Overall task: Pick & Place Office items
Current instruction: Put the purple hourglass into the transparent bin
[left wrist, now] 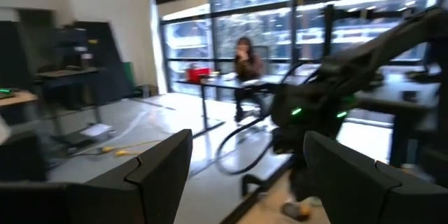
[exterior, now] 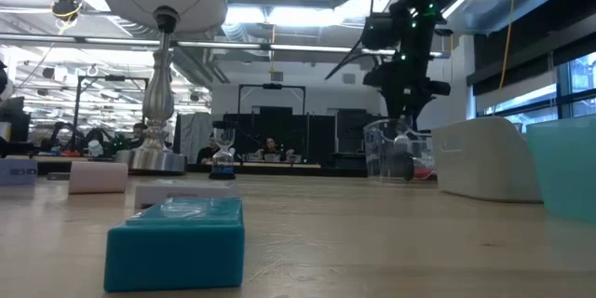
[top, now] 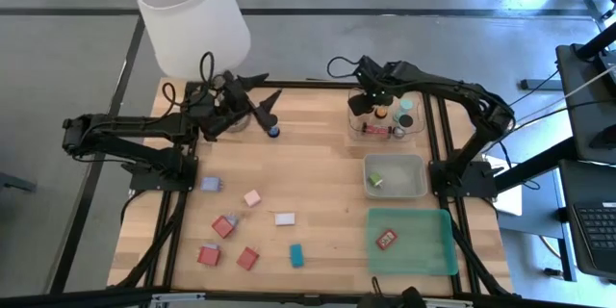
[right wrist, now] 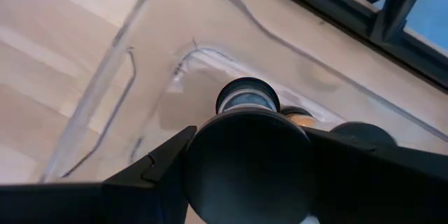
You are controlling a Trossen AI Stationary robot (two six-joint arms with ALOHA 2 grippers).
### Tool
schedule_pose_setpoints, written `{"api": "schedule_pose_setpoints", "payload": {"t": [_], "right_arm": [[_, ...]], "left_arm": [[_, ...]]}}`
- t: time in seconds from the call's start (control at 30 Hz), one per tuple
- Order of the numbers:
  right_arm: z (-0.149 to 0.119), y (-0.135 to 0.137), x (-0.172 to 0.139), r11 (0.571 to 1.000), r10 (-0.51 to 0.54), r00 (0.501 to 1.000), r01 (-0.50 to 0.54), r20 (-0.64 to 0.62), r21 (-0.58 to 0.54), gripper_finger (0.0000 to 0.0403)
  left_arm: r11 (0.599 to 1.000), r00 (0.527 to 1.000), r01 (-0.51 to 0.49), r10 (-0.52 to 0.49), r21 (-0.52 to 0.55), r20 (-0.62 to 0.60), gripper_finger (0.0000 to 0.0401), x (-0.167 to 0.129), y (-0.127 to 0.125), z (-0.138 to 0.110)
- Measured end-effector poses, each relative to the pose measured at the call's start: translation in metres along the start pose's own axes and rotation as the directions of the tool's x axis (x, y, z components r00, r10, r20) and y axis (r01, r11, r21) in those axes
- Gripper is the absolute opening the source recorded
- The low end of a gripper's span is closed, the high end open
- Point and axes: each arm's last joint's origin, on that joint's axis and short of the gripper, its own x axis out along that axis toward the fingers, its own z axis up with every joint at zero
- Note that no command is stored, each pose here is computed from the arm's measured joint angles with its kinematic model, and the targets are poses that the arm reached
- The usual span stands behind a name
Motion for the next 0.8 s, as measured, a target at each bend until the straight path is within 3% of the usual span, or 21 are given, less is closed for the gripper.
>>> {"api": "schedule_pose_setpoints", "payload": {"t": [0.33, 0.57, 0.8], "right_arm": [[0.002, 0.013, 0.018, 0.999, -0.026, 1.000, 0.026, 0.000, -0.027, 0.0210], [0.004, 0.013, 0.019, 0.999, -0.024, 0.999, 0.025, 0.023, -0.023, 0.0211], [0.005, 0.017, 0.029, 0.999, -0.047, 0.999, 0.047, 0.015, 0.001, 0.0212]], "left_arm": [[0.966, 0.974, 0.217, -0.223, -0.140, -0.032, 0.0271, -0.001, -0.007, -0.005], [0.937, 0.964, 0.218, -0.251, -0.274, -0.091, 0.0271, 0.000, -0.005, -0.011], [0.921, 0.956, 0.239, -0.279, -0.308, -0.092, 0.0271, -0.001, -0.007, -0.011]]}}
